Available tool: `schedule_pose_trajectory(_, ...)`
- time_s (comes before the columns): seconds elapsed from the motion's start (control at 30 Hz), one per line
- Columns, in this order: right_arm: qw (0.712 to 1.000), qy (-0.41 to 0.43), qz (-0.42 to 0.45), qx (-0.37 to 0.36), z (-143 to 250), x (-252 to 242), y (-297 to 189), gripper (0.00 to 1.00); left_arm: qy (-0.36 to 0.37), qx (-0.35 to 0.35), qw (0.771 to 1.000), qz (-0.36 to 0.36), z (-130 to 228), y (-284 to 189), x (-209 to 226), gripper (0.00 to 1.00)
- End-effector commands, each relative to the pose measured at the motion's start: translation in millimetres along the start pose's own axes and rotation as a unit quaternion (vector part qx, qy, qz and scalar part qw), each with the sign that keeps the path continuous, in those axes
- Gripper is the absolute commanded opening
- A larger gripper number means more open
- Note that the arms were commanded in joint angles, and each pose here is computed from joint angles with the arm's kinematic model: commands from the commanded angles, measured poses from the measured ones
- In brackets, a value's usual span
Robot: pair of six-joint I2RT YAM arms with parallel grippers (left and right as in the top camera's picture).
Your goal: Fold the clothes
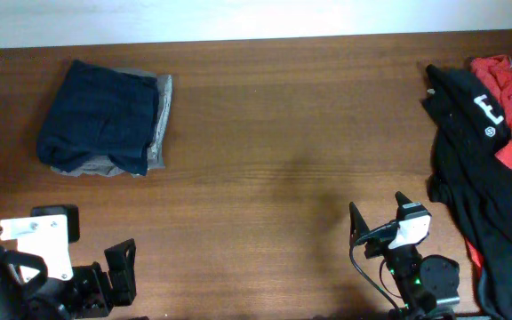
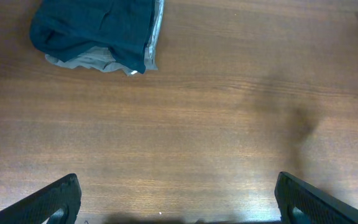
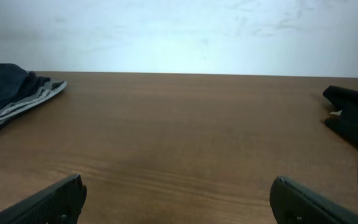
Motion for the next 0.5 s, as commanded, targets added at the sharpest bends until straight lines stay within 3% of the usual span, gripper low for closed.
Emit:
schedule_pose_trajectory(0.0,1.000,0.007,0.001,-0.002,2.0,-0.6,0.4,0.99,-0.003,0.002,1.000,0.009,0.4,0.2,-1.4,0.99)
schedule_pose_trajectory(0.47,1.000,0.007,0.001,-0.002,2.0,-0.6,0.4,0.99,-0.002,0.001,1.000,0.007,0.4,0.2,-1.1,0.99)
Point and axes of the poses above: each gripper's point midway between its finger pads, its own y axis out along the fingers, its own x axis along the line the jaws close on, z = x × y, the point moved 10 cm from there along -y, back along the fingers, and after that the axes turned 5 degrees about -y, right-handed, at the moved point
